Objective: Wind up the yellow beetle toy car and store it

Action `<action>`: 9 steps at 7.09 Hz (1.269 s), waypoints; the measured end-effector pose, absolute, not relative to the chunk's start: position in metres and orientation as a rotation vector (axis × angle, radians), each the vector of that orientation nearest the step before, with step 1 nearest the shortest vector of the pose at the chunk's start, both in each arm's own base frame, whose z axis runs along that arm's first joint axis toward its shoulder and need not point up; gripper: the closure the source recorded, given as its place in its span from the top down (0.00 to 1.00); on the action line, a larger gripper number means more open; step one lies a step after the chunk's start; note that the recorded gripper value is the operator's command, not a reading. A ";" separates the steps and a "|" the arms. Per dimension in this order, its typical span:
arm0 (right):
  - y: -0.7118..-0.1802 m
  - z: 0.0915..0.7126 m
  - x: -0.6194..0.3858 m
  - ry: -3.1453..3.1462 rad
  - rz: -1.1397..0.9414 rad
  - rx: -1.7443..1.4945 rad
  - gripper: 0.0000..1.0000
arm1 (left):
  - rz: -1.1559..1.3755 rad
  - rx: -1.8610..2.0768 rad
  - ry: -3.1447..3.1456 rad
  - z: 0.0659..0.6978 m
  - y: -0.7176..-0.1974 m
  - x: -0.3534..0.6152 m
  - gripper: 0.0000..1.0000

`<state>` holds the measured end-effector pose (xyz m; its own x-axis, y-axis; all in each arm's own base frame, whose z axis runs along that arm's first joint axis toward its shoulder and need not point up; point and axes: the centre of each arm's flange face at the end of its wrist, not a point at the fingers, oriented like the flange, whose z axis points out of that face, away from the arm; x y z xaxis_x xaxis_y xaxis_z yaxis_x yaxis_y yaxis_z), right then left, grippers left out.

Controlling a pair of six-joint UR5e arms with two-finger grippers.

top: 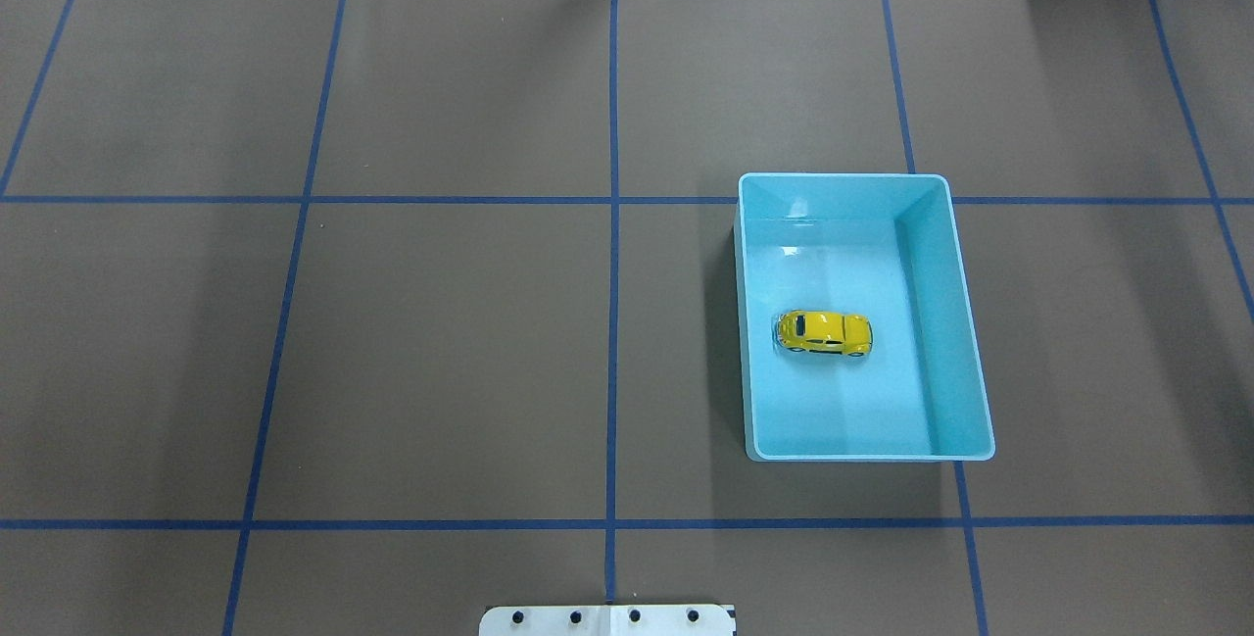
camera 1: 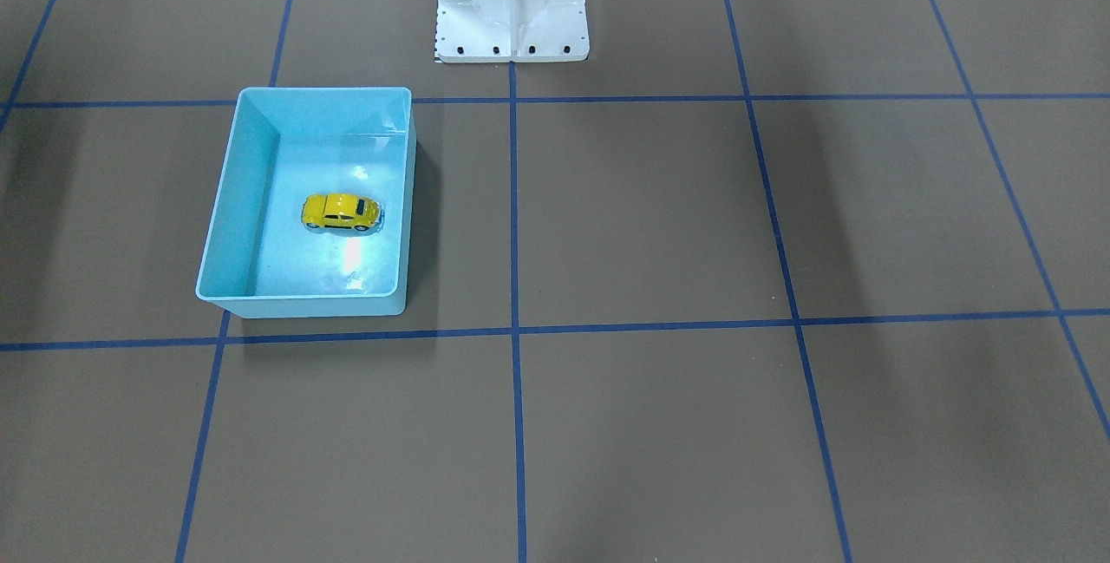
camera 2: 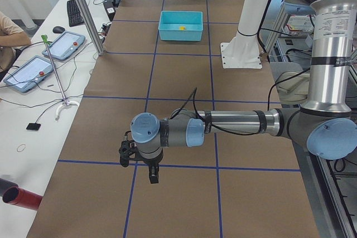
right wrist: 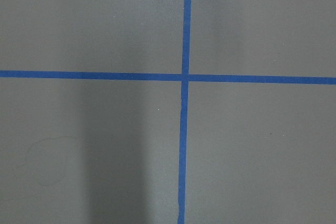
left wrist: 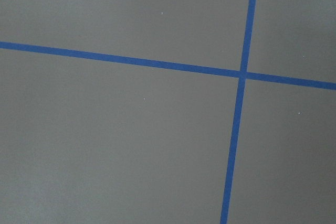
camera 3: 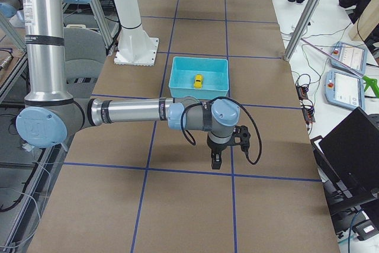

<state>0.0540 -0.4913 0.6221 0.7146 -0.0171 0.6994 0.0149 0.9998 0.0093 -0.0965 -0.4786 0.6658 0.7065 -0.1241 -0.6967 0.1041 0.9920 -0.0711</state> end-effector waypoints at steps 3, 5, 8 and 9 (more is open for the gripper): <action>-0.492 0.622 0.054 -0.775 -0.016 0.001 1.00 | -0.125 -0.026 0.776 0.665 -0.479 -0.096 1.00; -0.495 0.619 0.054 -0.775 -0.016 0.007 1.00 | -0.125 -0.025 0.776 0.665 -0.479 -0.097 1.00; -0.497 0.617 0.054 -0.775 -0.017 0.011 1.00 | -0.124 -0.023 0.776 0.664 -0.480 -0.097 1.00; -0.497 0.617 0.054 -0.774 -0.017 0.011 1.00 | -0.124 -0.024 0.776 0.664 -0.480 -0.097 1.00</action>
<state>0.0537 -0.4968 0.6169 0.7147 -0.0197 0.6991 0.0116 0.9998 0.0163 -0.0966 -0.4803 0.6638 0.7064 -0.1207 -0.6974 0.1033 0.9924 -0.0672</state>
